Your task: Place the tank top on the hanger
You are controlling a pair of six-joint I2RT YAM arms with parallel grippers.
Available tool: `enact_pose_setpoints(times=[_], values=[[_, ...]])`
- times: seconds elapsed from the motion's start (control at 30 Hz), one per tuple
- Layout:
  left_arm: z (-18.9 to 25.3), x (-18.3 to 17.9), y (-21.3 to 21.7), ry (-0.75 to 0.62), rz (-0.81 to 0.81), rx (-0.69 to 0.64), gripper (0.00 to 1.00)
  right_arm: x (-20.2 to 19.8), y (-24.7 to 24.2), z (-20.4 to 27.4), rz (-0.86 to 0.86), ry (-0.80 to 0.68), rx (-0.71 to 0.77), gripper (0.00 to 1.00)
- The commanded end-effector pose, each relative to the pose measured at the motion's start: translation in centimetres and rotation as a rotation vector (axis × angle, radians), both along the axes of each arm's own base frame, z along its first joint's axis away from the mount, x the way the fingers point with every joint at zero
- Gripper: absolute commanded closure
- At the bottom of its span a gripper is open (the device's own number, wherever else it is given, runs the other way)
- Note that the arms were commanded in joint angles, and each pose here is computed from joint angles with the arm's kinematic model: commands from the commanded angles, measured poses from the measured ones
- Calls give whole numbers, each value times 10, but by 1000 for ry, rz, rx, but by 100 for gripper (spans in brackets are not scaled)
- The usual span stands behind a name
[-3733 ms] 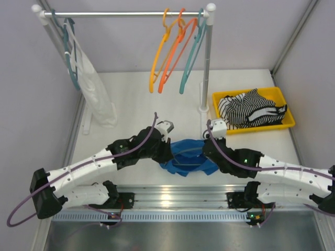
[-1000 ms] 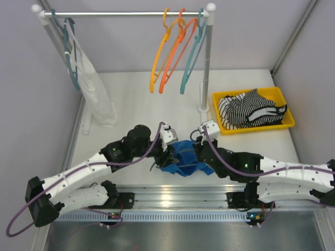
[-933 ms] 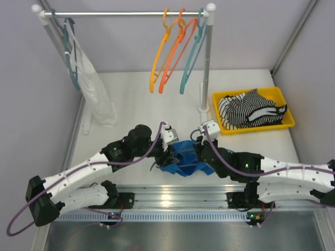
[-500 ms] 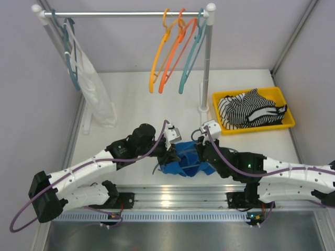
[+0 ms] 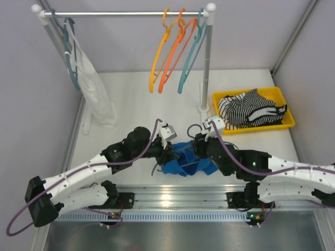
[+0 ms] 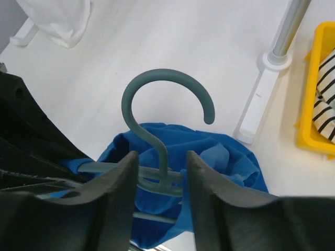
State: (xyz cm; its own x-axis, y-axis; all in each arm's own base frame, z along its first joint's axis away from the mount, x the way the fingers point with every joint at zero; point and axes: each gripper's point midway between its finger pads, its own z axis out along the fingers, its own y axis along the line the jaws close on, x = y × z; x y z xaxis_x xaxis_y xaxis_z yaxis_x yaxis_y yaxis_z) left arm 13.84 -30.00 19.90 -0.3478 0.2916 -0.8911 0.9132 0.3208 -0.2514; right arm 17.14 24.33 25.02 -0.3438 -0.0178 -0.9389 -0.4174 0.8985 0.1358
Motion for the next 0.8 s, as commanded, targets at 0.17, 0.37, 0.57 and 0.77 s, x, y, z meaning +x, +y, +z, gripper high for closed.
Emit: enact_pose_setpoints(times=[0.17,0.37,0.57,0.77], values=[[17,13,6,-54,118,-82,100,-2,-14,44,-34,-23,106,47],[21,20,15,-73,180,-81,100,-13,-31,40,-24,37,144,53],[38,15,19,-94,180,-131,100,-22,-32,16,15,94,112,54],[57,7,22,-111,148,-158,100,-18,-29,9,29,83,108,55]])
